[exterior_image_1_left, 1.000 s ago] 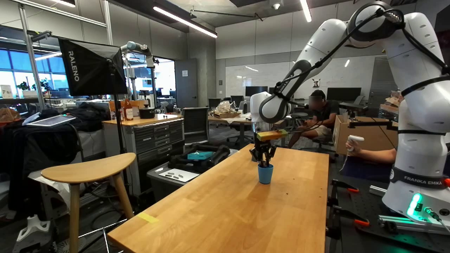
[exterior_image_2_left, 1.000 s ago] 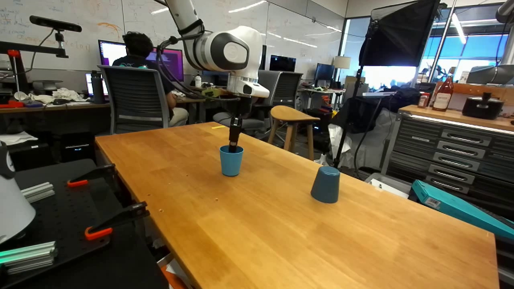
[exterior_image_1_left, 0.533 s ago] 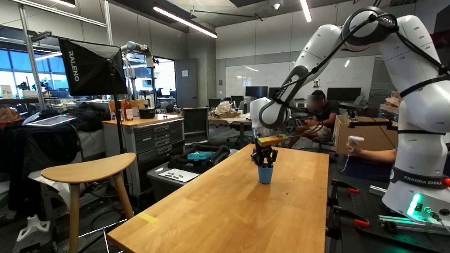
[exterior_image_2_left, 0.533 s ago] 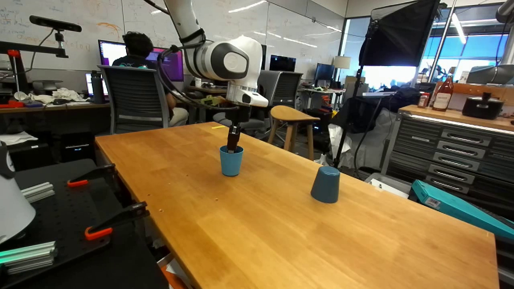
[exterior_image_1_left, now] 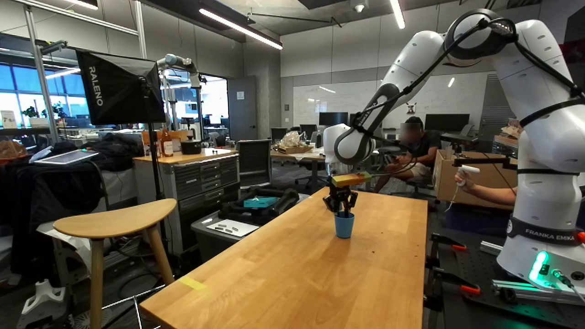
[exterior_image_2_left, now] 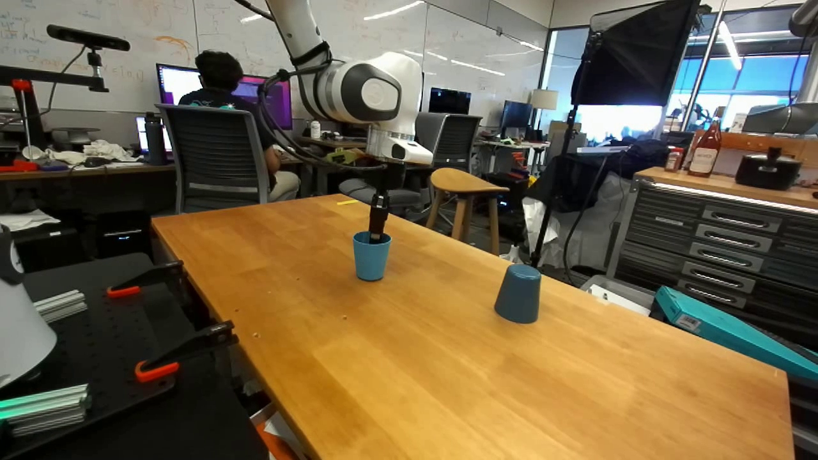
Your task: Put the silver object inside the light blue cup
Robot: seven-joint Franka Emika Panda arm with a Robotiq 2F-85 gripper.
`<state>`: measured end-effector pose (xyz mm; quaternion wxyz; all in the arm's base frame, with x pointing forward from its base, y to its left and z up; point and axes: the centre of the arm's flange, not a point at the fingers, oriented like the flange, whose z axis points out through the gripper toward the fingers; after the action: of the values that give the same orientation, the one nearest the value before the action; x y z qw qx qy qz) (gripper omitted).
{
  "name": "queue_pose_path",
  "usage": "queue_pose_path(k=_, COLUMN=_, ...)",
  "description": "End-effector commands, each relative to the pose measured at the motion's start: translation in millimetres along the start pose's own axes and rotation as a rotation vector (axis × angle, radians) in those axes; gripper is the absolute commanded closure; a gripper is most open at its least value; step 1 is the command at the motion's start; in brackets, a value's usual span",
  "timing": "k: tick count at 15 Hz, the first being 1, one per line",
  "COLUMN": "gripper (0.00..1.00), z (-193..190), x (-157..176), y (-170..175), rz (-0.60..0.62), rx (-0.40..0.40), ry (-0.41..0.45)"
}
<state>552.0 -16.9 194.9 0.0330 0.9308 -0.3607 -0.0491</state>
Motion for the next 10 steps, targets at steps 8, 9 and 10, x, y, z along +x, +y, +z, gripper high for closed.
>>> queue_pose_path(k=8, gripper=0.80, z=-133.2, x=-19.9, y=27.0, rz=-0.103, rx=0.040, ry=0.025)
queue_pose_path(k=9, gripper=0.68, z=-152.4, x=-25.1, y=33.1, rz=-0.131, rx=0.027, ry=0.019)
queue_pose_path(k=10, gripper=0.62, z=-170.0, x=-30.2, y=39.2, rz=-0.159, rx=0.015, ry=0.021)
